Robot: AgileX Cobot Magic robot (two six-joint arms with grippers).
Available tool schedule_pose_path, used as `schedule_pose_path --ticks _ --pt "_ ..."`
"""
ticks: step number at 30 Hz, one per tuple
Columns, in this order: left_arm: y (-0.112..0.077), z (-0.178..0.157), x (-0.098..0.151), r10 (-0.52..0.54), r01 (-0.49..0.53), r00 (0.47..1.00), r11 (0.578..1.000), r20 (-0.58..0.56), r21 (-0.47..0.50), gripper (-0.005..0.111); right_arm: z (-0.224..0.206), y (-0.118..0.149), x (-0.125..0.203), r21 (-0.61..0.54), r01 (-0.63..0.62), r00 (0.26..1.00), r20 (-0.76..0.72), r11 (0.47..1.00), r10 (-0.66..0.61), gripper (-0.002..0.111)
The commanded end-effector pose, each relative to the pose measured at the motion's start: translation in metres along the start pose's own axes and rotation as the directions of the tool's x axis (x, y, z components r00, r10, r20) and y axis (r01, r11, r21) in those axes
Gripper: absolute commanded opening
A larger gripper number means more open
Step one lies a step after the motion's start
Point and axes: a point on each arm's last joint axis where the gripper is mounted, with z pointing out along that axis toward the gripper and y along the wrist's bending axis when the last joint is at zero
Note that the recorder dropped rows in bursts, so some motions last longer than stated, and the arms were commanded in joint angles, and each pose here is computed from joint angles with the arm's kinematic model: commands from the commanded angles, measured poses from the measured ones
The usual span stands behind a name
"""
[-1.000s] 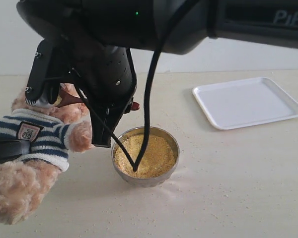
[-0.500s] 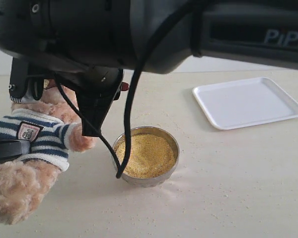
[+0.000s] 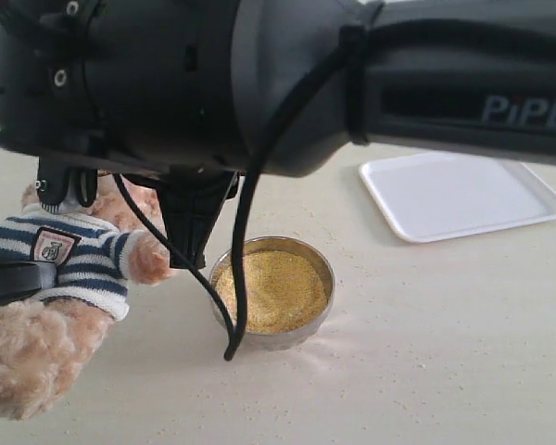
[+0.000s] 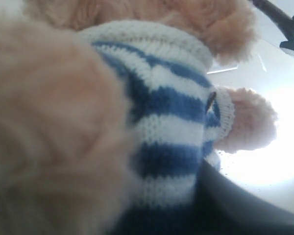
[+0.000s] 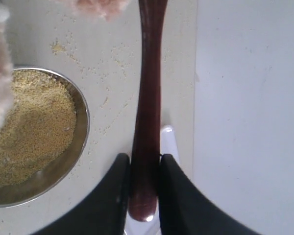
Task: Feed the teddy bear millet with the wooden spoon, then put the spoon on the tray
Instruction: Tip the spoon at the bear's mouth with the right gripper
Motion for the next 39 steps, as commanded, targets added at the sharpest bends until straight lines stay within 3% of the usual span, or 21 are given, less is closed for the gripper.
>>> schedule_pose_path --ticks 1,27,39 --pt "-0.003 -0.001 -0.001 -0.002 0.001 1.0 1.0 0.017 0.022 0.005 0.0 0.003 -0.001 0.048 -0.004 1.0 0.008 0.999 0.004 0.0" --pt "-0.003 -0.001 -0.001 -0.002 0.001 1.0 1.0 0.017 0.022 0.005 0.001 0.029 -0.003 0.248 -0.033 0.999 0.029 0.968 0.027 0.0" --pt "-0.003 -0.001 -0.001 -0.002 0.001 1.0 1.0 0.017 0.022 0.005 -0.003 0.041 -0.007 0.261 -0.03 1.0 0.015 0.965 0.027 0.0"
